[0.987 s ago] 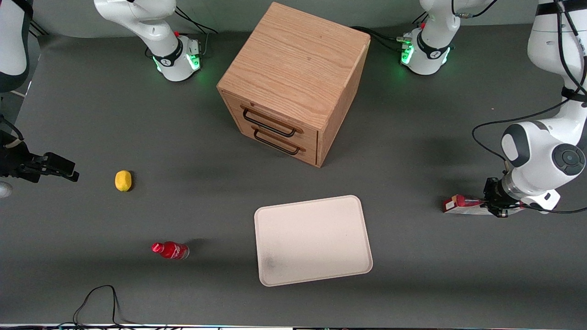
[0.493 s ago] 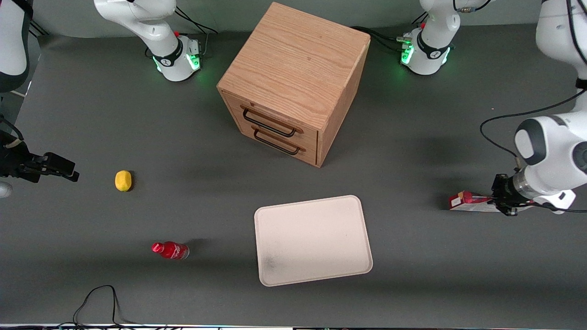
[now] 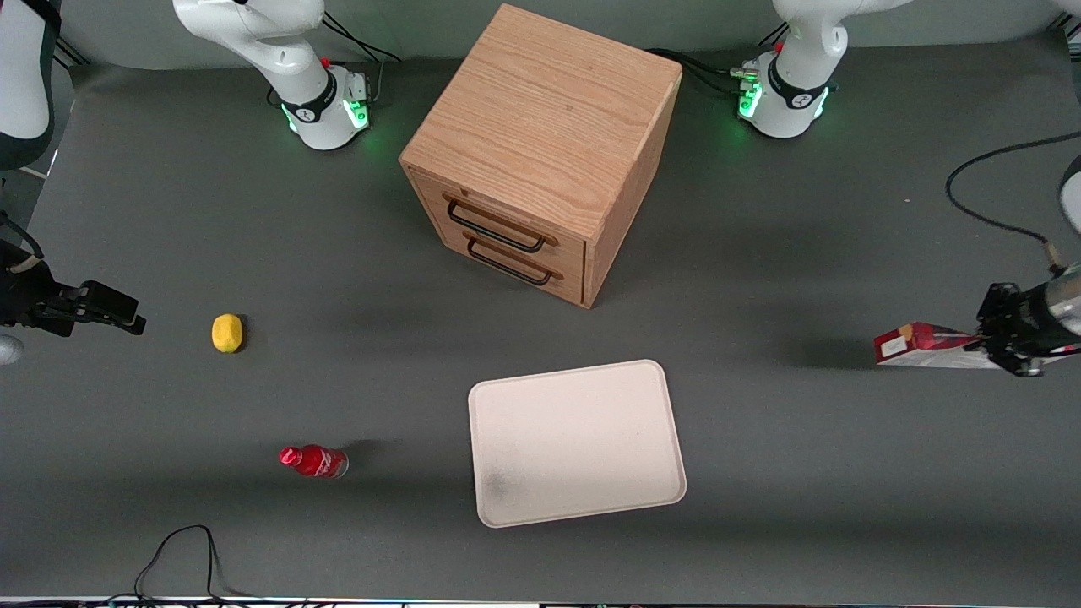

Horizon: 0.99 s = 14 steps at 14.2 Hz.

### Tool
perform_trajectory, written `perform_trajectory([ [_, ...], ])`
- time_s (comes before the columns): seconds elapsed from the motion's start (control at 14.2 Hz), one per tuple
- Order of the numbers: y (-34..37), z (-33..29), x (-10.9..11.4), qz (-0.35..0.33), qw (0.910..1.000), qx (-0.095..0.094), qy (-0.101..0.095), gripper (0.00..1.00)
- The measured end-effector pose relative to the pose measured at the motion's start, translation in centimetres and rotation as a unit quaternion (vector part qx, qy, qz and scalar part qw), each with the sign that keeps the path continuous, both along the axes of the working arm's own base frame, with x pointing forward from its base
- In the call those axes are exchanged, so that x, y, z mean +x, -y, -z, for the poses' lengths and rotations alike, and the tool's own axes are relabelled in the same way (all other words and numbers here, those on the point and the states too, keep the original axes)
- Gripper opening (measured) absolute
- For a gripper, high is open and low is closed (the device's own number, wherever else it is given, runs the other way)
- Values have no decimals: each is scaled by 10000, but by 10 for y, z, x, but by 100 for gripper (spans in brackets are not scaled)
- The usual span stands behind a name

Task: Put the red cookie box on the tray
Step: 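Lift the box and tip it upright in the left gripper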

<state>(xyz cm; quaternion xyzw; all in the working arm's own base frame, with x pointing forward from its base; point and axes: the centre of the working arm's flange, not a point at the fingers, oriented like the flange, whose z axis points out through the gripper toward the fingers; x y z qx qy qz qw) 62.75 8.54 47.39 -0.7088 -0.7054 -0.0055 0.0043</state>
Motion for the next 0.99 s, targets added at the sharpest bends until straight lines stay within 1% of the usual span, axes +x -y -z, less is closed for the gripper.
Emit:
perform_trajectory([
  [0.28,2,-61,-4,1,10000,10,30,4],
  [0.42,3,-72,-4,16,10000,23,75,4],
  [0.56,9,-72,-3,115,9999,19,73,4],
  [0.78,36,-68,1,741,9972,14,46,4],
  [0.99,72,-62,5,1368,9906,-1,2,4],
])
